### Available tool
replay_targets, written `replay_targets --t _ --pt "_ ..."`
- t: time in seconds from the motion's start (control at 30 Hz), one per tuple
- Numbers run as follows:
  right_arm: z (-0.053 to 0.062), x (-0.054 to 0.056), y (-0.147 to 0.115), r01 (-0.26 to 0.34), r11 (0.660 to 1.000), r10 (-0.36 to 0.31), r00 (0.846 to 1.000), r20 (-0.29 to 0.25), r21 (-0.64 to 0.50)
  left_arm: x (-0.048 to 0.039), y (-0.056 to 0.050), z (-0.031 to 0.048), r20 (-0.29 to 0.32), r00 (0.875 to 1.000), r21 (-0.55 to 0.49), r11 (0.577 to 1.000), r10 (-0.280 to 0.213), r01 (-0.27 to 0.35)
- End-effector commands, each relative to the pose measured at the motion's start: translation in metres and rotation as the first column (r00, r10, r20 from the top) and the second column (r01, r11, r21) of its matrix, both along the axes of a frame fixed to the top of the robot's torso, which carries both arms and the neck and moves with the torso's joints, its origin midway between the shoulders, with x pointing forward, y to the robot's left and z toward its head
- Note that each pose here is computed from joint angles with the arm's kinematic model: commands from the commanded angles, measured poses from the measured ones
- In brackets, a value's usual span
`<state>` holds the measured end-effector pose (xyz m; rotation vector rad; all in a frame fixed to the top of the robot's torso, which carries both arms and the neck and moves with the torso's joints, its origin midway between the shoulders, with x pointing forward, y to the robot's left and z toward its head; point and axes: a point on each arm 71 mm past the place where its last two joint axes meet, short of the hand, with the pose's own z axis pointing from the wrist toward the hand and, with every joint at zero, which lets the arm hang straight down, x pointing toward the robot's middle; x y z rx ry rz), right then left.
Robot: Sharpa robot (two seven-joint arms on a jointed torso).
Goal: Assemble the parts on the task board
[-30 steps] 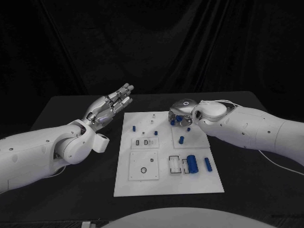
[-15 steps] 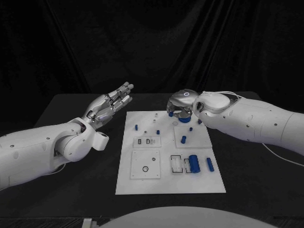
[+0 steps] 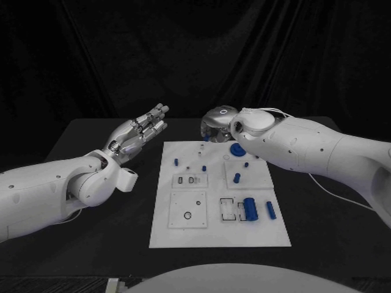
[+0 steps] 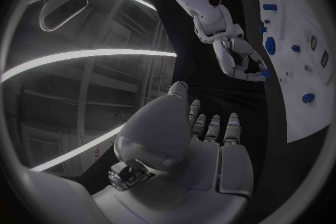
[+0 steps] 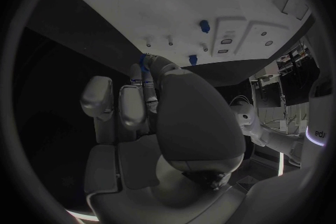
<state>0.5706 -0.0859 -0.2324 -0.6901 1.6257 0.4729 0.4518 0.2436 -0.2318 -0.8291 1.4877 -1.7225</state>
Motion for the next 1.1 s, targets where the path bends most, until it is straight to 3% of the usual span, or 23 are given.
replay_targets --t 0.03,0.73,1.1 --pt "-0.003 0.002 0.001 0.014 1.000 -0.014 1.000 -0.022 0.007 -0.0003 -0.001 0.0036 0.042 0.999 -0.021 1.000 0.008 -0.008" --pt "-0.026 0.005 0.007 0.071 0.997 -0.071 0.996 -0.047 -0.011 -0.0014 -0.001 0.0041 0.041 0.999 -0.023 1.000 0.007 -0.006" --pt "-0.029 0.004 0.010 0.078 0.997 -0.078 0.997 -0.030 0.004 -0.0020 0.001 0.0043 0.041 0.999 -0.024 1.000 0.008 -0.007"
